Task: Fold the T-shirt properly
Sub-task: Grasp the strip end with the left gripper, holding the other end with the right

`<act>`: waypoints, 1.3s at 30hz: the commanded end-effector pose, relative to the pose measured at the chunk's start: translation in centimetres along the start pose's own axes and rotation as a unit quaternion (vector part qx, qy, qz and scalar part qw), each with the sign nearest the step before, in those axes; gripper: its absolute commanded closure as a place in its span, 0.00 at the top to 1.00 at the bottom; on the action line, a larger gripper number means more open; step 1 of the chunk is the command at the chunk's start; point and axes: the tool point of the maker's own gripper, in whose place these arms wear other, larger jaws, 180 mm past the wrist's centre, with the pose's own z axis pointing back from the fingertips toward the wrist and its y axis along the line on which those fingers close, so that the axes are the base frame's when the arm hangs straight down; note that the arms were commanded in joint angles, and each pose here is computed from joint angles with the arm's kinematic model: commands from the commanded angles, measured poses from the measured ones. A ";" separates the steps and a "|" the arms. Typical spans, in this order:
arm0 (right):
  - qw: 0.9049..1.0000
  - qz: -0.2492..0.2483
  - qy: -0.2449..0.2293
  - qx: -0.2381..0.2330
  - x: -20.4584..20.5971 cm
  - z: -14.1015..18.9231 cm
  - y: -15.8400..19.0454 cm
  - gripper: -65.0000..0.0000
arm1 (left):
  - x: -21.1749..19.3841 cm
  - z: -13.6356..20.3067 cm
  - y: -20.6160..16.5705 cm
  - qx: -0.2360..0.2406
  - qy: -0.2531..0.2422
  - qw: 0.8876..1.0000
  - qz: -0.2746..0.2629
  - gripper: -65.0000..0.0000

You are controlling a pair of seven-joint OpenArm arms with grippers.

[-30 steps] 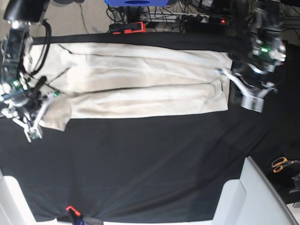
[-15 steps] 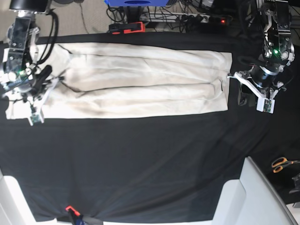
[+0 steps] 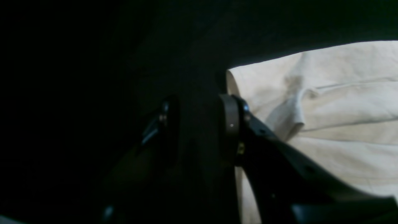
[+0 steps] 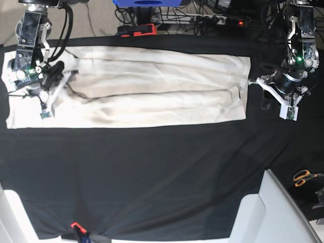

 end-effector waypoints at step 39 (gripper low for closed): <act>0.992 0.015 -0.124 -0.022 3.5 3.5 -0.5 0.79 | -6.1 -4.2 -7.7 -0.211 0.029 0.939 0.268 0.92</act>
